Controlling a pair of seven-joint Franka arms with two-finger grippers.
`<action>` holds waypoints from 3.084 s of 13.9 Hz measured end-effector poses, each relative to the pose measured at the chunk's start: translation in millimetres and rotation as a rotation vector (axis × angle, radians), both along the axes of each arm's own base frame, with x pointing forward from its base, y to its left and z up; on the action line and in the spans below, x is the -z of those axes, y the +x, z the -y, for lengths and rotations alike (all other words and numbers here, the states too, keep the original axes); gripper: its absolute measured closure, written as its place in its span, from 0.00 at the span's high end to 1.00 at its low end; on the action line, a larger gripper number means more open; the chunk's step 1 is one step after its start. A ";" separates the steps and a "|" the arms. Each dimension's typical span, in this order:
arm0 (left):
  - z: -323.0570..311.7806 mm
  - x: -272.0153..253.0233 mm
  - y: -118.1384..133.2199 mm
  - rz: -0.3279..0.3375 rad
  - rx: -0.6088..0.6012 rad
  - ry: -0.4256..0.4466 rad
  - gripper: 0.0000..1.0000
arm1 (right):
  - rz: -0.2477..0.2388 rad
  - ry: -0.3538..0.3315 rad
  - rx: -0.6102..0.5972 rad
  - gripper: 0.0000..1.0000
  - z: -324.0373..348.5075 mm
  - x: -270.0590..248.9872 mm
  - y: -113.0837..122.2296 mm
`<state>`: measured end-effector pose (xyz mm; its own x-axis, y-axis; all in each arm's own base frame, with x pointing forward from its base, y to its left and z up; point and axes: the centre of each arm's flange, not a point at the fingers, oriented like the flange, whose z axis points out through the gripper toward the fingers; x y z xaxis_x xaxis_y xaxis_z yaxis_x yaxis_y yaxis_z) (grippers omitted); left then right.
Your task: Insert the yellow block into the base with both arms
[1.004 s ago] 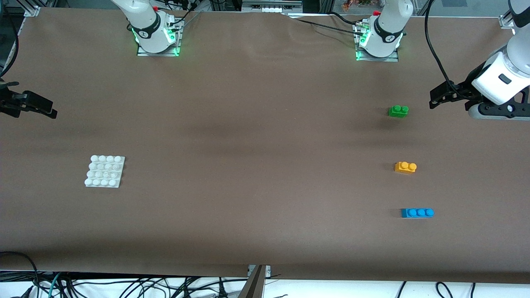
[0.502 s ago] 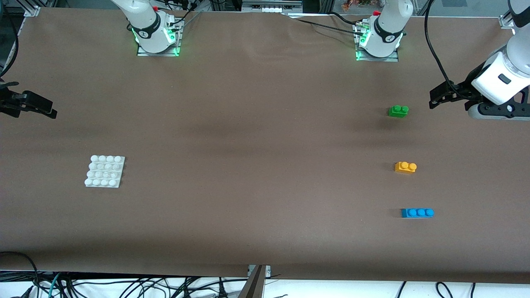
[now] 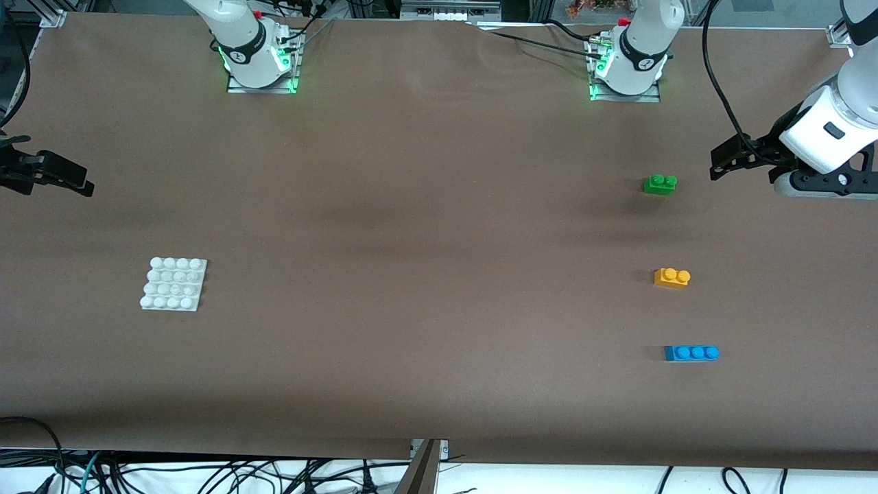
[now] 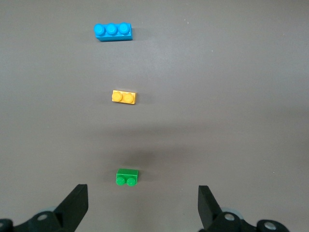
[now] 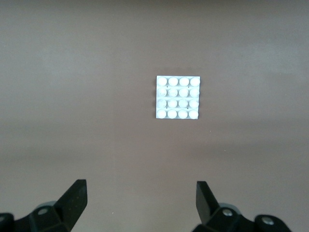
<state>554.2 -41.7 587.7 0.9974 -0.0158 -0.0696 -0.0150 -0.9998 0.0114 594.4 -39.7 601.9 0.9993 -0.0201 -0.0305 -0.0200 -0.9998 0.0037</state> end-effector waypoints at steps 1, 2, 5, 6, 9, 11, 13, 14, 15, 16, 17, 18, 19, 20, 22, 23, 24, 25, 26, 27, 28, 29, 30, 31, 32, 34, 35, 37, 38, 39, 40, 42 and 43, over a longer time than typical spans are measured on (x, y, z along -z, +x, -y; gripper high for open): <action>0.6 0.0 0.0 0.000 0.001 0.000 1.00 | 0.000 0.000 0.000 1.00 0.0 0.0 0.0; 0.9 0.0 -0.1 0.000 0.002 0.000 1.00 | 0.000 0.000 0.000 1.00 0.0 0.0 0.0; 1.4 0.0 -0.1 0.000 0.003 0.000 1.00 | 0.000 0.000 0.000 1.00 0.0 0.0 0.0; 1.9 0.0 -0.1 0.000 0.003 0.000 1.00 | 0.000 0.000 0.000 1.00 0.0 0.0 0.0; 3.6 -0.2 -0.3 0.000 0.007 0.000 1.00 | 0.000 0.000 0.000 1.00 0.0 0.0 0.0; 3.7 -0.4 -0.2 0.001 0.007 0.000 1.00 | 0.000 0.000 0.000 1.00 0.1 0.0 0.0; 3.7 -0.7 -0.2 0.002 0.007 0.000 1.00 | 0.000 0.000 0.000 1.00 0.1 0.0 0.0; 3.8 -1.1 -0.1 0.002 0.007 0.000 1.00 | 0.000 0.000 0.000 1.00 0.1 0.0 0.0; 3.8 -2.5 0.0 0.005 0.007 0.000 1.00 | 0.000 0.000 0.000 1.00 0.1 0.2 0.0; 4.2 -4.5 0.2 0.010 0.007 -0.001 1.00 | -0.001 0.000 0.001 1.00 0.5 0.7 0.1; 4.8 -6.0 0.4 0.013 0.009 -0.001 1.00 | -0.003 0.000 0.003 1.00 1.5 1.5 0.2; 5.9 -6.7 0.4 0.014 0.011 -0.001 1.00 | -0.007 0.000 0.006 1.00 3.3 3.6 0.7; 6.8 -7.0 0.2 0.014 0.012 -0.001 1.00 | -0.015 0.000 0.010 1.00 5.5 7.9 1.8; 7.3 -6.9 0.0 0.013 0.013 -0.001 1.00 | -0.025 -0.001 0.013 1.00 7.6 13.9 3.7; 7.6 -6.8 -0.2 0.011 0.014 -0.001 1.00 | -0.052 -0.003 0.017 1.00 10.7 29.4 9.4; 7.6 -6.7 -0.2 0.010 0.014 -0.001 1.00 | -0.068 -0.004 0.020 1.00 11.9 39.3 12.8; 7.6 -6.7 -0.3 0.010 0.014 -0.001 1.00 | -0.091 -0.008 0.025 1.00 14.6 52.8 17.1; 7.7 -6.7 -0.3 0.010 0.014 -0.001 1.00 | -0.117 -0.017 0.034 1.00 21.1 69.1 22.0; 7.7 -6.7 -0.3 0.009 0.014 -0.001 1.00 | -0.140 -0.023 0.048 1.00 30.2 85.7 26.7; 7.8 -6.7 -0.3 0.009 0.014 -0.001 1.00 | -0.160 -0.027 0.063 1.00 40.5 103.9 32.0; 7.8 -6.8 -0.3 0.009 0.014 -0.001 1.00 | -0.171 -0.030 0.077 1.00 50.5 122.9 37.9; 7.9 -6.9 -0.3 0.009 0.014 -0.001 1.00 | -0.182 -0.032 0.090 1.00 60.2 143.7 43.9; 7.9 -6.9 -0.3 0.009 0.014 -0.001 1.00 | -0.191 -0.034 0.099 1.00 68.3 165.1 49.8; 7.9 -6.9 -0.3 0.009 0.014 -0.001 1.00 | -0.199 -0.038 0.105 1.00 75.6 186.0 55.0; 7.9 -7.0 -0.3 0.009 0.014 -0.001 1.00 | -0.206 -0.044 0.105 1.00 81.6 206.3 59.6; 8.3 -7.0 -0.3 0.009 0.015 -0.001 1.00 | -0.215 -0.049 0.106 1.00 89.8 247.2 67.9; 8.5 -7.0 -0.4 0.009 0.015 -0.001 1.00 | -0.220 -0.050 0.106 1.00 91.7 265.4 71.0; 8.5 -7.1 -0.4 0.009 0.015 -0.001 1.00 | -0.231 -0.052 0.103 1.00 92.7 297.4 74.8; 8.5 -7.1 -0.4 0.009 0.015 -0.001 1.00 | -0.234 -0.053 0.102 1.00 93.2 311.1 75.2; 8.5 -7.2 -0.4 0.009 0.015 -0.001 1.00 | -0.236 -0.055 0.102 1.00 94.8 325.0 74.7; 8.6 -7.2 -0.4 0.009 0.016 -0.001 1.00 | -0.235 -0.057 0.103 1.00 96.8 338.7 73.6; 8.7 -7.2 -0.4 0.009 0.016 -0.001 1.00 | -0.228 -0.061 0.103 1.00 99.0 361.6 71.8; 8.7 -7.2 -0.4 0.009 0.016 -0.001 1.00 | -0.219 -0.063 0.102 1.00 99.2 370.4 72.0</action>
